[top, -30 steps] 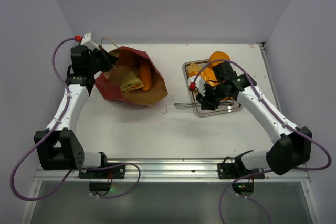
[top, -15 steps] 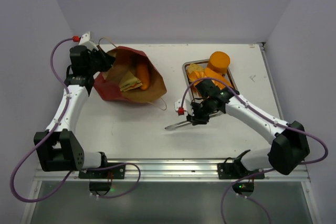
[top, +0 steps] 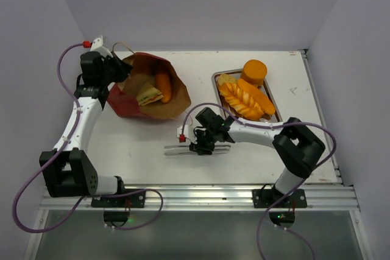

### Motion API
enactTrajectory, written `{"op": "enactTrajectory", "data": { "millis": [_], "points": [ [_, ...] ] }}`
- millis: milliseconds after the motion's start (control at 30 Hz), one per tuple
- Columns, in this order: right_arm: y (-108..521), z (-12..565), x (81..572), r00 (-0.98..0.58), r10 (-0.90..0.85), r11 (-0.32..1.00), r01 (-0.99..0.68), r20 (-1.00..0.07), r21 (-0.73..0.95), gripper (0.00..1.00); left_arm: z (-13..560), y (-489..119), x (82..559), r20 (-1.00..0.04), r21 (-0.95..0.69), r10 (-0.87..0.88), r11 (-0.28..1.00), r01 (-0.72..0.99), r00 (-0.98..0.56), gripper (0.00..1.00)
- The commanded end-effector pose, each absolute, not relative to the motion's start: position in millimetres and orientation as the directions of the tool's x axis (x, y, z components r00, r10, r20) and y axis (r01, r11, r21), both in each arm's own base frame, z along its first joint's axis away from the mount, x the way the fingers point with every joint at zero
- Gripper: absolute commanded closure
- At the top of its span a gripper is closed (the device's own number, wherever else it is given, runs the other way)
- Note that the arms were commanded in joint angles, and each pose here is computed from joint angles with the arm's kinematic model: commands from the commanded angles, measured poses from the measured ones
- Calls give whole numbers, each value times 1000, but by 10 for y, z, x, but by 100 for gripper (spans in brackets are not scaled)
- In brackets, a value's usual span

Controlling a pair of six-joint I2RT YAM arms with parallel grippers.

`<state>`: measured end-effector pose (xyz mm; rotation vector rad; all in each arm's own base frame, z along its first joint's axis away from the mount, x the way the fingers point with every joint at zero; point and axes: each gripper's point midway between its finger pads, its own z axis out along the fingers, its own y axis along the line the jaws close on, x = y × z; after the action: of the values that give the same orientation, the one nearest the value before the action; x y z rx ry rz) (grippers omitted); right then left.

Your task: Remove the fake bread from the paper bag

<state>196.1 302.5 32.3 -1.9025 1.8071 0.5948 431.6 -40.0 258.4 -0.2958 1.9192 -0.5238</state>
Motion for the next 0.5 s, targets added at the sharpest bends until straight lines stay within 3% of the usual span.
{"op": "enactTrajectory", "data": {
  "millis": [0, 233, 467],
  "points": [
    [3318, 444, 2248, -20, -762, 75, -996, -648, -57, 57, 2723, -308, 4341, -827, -474, -436, 880, 25, -355, 100],
    [3183, 296, 2135, -29, -808, 44, -999, -589, -11, 40, 2678, -334, 4306, -824, -479, -436, 877, 36, -362, 100],
    [3007, 259, 2083, -13, -858, 16, -1000, -514, -1, 30, 2682, -350, 4289, -825, -480, -433, 876, 45, -363, 100]
  ]
}}
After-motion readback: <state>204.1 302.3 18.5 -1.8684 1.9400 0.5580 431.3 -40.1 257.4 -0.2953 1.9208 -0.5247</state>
